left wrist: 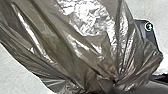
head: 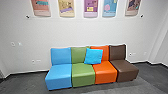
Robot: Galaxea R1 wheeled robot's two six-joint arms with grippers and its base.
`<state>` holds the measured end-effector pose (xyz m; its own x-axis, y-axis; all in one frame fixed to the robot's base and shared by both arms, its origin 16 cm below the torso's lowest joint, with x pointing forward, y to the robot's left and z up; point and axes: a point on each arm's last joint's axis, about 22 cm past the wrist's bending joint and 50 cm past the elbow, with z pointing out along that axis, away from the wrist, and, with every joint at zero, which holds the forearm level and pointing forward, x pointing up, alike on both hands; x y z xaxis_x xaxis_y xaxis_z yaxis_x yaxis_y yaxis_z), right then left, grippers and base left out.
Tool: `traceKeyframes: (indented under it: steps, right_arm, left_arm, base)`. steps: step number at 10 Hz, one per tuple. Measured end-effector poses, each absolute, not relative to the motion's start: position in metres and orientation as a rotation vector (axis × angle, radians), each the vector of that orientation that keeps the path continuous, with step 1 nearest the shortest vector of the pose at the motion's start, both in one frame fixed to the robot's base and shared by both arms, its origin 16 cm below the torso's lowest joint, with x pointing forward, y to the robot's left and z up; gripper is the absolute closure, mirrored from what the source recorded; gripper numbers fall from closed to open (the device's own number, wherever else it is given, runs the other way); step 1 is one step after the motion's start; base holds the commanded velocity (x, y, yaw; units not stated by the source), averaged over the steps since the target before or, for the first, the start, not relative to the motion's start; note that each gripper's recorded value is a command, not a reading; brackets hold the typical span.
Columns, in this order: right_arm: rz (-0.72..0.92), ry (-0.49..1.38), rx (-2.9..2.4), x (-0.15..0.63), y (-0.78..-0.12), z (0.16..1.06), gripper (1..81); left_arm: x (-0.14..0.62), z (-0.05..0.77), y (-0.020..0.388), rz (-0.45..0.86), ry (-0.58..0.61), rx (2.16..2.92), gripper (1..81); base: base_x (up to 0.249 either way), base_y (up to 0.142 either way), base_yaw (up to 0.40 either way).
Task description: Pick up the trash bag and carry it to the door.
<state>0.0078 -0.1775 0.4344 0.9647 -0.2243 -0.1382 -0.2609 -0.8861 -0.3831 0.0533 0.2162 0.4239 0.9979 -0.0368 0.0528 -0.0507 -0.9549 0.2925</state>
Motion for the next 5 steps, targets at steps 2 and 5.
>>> traceKeyframes:
  steps: [2, 5]
  right_arm:
    - [0.139, 0.27, -2.737, 0.003, -0.184, 0.431, 1.0]
    - [0.151, 0.249, -2.759, 0.0, -0.188, 0.429, 1.0]
  left_arm:
    - [0.053, 0.424, 0.216, 0.068, -0.064, 2.842, 81.1]
    - [0.054, 0.424, 0.216, 0.069, -0.063, 2.842, 81.1]
  base:
    - [0.0, 0.0, -0.344]
    - [0.0, 0.0, -0.346]
